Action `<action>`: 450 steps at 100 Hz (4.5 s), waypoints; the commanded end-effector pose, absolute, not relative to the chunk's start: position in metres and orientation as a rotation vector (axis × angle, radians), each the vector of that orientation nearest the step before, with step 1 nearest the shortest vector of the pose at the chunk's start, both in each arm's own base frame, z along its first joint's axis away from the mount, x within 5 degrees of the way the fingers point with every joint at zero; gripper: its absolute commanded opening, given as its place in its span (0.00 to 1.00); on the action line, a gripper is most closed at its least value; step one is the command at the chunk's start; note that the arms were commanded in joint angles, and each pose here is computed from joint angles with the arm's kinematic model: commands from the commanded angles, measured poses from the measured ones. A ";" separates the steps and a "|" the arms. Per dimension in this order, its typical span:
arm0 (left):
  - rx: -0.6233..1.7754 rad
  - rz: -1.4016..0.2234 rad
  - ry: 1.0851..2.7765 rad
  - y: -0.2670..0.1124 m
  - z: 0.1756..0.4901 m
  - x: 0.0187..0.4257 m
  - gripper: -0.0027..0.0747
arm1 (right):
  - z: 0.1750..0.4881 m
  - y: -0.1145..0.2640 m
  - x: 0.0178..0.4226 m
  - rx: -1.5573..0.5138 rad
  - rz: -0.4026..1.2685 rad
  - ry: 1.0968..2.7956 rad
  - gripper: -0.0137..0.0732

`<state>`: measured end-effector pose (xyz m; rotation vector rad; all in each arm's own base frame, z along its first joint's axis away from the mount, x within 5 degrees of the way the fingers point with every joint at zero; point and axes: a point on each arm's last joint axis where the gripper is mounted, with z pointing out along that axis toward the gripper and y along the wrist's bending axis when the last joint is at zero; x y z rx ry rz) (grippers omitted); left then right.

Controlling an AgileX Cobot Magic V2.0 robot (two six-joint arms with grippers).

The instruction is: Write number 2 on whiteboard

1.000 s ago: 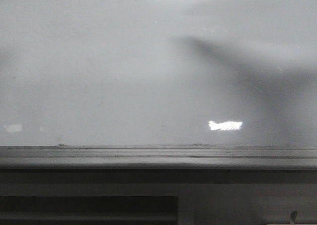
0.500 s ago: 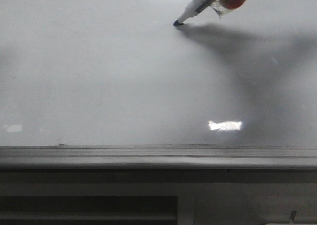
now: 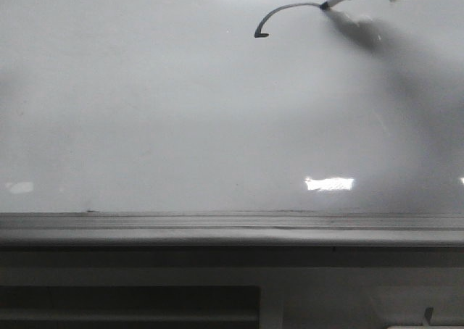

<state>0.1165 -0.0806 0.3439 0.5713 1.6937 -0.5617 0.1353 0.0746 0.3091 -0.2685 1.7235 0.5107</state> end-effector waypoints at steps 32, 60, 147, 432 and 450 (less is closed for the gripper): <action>0.497 -0.578 1.647 -0.078 0.357 0.118 0.01 | 0.284 0.087 0.145 -0.341 0.546 1.886 0.09; 0.496 -0.579 1.647 -0.078 0.357 0.118 0.01 | 0.280 0.093 0.146 -0.367 0.552 1.894 0.09; 0.502 -0.672 1.652 -0.084 0.357 0.114 0.01 | 0.310 0.067 0.085 -0.376 0.762 1.726 0.10; 0.371 -0.532 1.782 -0.182 0.296 0.145 0.01 | 0.363 0.096 0.140 -0.526 0.815 1.764 0.59; 0.385 -0.512 1.796 -0.186 0.290 0.147 0.01 | 0.363 0.096 0.139 -0.526 0.822 1.764 0.59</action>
